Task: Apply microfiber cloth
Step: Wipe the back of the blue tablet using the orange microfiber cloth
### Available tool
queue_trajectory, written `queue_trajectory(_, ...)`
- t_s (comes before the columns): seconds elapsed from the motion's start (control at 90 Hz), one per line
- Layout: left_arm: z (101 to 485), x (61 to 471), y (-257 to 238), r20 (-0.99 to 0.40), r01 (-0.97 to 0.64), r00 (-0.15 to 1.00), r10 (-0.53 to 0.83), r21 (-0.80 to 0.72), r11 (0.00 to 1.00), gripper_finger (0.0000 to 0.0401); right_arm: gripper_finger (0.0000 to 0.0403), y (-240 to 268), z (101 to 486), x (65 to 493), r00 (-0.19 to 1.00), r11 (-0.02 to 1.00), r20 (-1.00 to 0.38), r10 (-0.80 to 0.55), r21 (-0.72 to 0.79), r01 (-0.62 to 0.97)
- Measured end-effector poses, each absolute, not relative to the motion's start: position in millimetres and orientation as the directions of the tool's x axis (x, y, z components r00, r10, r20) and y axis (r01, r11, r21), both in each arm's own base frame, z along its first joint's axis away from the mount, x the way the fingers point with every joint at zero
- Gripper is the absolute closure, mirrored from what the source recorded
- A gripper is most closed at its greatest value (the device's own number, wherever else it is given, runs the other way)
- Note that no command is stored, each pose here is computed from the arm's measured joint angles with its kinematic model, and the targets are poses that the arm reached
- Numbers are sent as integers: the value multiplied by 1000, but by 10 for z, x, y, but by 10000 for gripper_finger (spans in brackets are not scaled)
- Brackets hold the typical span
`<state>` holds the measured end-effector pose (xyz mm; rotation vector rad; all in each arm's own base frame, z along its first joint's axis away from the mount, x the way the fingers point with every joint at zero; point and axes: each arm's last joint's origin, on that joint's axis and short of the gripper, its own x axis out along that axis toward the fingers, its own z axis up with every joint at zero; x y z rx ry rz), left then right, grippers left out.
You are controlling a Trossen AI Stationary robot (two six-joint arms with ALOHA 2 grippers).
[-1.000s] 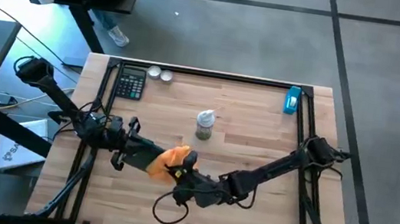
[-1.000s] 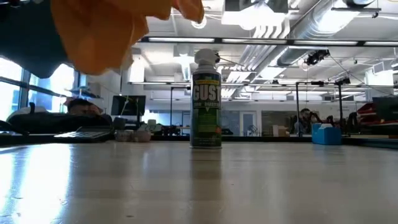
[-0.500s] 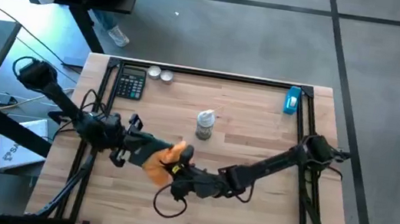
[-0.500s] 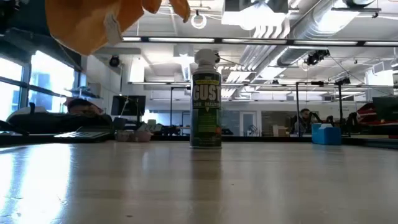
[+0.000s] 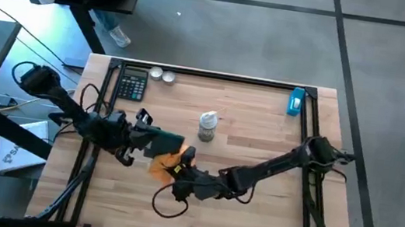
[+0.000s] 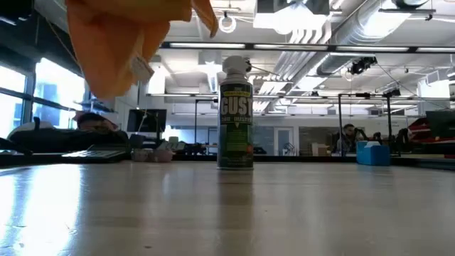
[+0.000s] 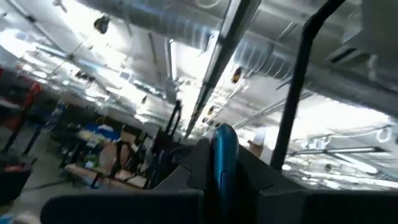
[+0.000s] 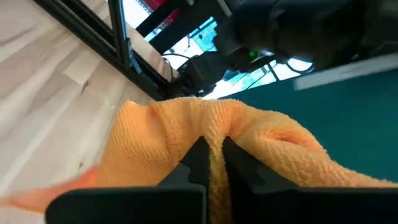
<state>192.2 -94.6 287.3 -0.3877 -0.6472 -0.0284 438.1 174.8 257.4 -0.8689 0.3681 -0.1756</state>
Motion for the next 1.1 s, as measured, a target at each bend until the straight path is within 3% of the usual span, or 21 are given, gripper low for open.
queue_trajectory(0.222, 3002, 1860, -927, 672, 233, 736, 79, -361, 903, 387, 403, 1808, 2551, 4351, 922, 644, -257, -291, -765, -11)
queue_trajectory(0.533, 3055, 1814, -966, 687, 277, 727, 25, -326, 904, 387, 403, 1850, 2572, 4313, 892, 590, -213, -399, -804, 72)
queue_trajectory(0.867, 3035, 1823, -982, 658, 229, 752, 41, -319, 920, 387, 403, 2121, 2627, 4198, 919, 515, -167, -358, -856, 45)
queue_trajectory(1.1, 3049, 1804, -980, 661, 209, 749, 47, -303, 930, 387, 403, 2222, 2591, 4124, 927, 556, -218, -305, -831, -13)
